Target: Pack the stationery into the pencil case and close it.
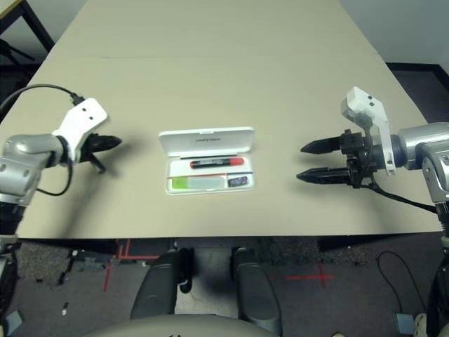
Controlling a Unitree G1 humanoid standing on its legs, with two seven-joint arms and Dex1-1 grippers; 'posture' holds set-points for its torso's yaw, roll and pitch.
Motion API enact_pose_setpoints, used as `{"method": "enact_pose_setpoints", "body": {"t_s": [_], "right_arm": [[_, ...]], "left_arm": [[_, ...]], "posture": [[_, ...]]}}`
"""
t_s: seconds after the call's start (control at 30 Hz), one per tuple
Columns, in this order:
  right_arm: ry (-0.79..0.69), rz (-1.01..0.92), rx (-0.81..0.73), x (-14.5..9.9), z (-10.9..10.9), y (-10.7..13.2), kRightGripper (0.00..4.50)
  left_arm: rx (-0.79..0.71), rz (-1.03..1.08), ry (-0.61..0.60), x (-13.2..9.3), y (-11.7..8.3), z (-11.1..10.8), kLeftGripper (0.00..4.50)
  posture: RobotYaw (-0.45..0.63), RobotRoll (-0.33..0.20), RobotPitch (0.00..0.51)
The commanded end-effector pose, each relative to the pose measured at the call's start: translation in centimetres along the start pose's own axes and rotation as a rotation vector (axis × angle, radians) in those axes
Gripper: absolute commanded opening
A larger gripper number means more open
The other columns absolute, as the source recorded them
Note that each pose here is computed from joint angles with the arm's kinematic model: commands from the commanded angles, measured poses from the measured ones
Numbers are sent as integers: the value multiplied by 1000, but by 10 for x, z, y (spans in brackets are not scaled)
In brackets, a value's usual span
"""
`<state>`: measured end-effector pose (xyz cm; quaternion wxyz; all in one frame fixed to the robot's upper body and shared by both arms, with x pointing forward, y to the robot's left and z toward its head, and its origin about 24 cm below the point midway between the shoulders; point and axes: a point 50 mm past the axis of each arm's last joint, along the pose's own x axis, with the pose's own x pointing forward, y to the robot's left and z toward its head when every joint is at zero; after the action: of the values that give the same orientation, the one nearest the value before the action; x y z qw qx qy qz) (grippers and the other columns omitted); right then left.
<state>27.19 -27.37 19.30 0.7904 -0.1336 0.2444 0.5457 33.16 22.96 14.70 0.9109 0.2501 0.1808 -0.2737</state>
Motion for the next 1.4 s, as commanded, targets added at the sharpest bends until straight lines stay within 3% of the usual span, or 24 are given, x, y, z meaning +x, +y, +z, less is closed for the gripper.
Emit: {"method": "enact_pose_setpoints", "body": {"t_s": [0.03, 0.67, 1.07, 1.4], "right_arm": [[12, 13, -16, 5, 0, 0, 4500], [4, 2, -34, 5, 1, 0, 4500], [7, -1, -46, 9, 0, -3, 4500], [20, 2, -54, 12, -3, -5, 4500]], "left_arm": [[-7, 13, -31, 5, 0, 6, 14], [-50, -190, -186, 28, -44, 30, 14], [4, -451, -259, 19, -78, 45, 14], [71, -662, -223, 10, -100, 39, 14]], "posture": [[26, 0, 178], [9, 0, 165], [15, 0, 159], [14, 0, 153]]}}
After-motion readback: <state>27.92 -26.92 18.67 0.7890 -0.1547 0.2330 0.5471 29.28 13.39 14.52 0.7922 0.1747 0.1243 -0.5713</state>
